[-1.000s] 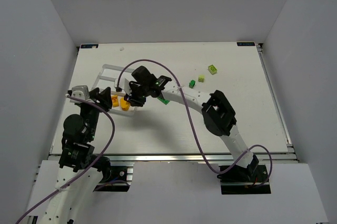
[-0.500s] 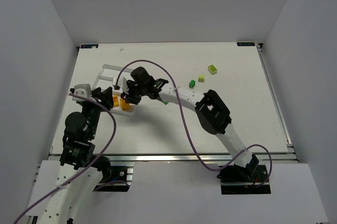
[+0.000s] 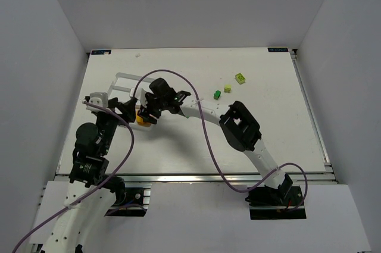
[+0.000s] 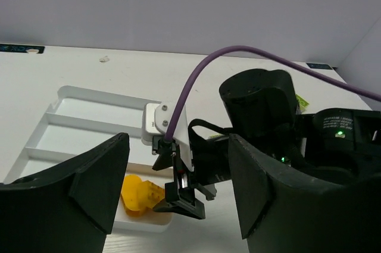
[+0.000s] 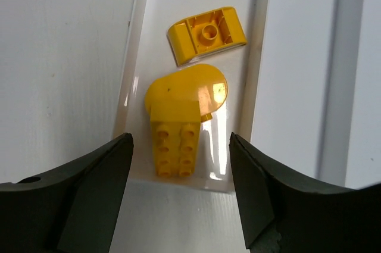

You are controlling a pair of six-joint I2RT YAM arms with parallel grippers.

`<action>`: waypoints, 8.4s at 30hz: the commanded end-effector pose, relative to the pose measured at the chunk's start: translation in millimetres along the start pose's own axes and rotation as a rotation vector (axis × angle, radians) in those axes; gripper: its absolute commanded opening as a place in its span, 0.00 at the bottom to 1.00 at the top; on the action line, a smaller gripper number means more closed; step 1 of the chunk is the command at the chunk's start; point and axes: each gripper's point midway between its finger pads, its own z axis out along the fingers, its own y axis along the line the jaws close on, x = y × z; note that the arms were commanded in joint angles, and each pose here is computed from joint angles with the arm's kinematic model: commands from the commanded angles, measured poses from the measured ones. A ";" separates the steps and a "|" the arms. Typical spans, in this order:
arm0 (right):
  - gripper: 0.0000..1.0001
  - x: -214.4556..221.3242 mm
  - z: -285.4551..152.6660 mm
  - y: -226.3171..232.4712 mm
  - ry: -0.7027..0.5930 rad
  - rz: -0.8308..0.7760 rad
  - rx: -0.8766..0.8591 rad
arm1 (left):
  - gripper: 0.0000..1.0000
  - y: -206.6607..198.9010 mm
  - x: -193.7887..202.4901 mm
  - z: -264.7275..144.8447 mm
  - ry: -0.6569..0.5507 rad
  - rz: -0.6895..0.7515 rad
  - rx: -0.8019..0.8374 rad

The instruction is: Sort the legos into containers by color

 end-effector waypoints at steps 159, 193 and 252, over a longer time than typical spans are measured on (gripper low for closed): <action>0.89 217.7 -353.0 11.7 0.293 0.505 0.326 | 0.74 -61.2 119.9 68.6 0.594 -0.309 0.452; 0.38 251.7 -299.5 37.6 0.520 0.750 0.325 | 0.75 -45.0 53.9 55.4 0.368 -0.175 0.317; 0.65 -37.2 -14.0 -105.9 -0.199 0.142 0.190 | 0.79 -9.3 -15.1 20.4 -0.012 -0.060 0.108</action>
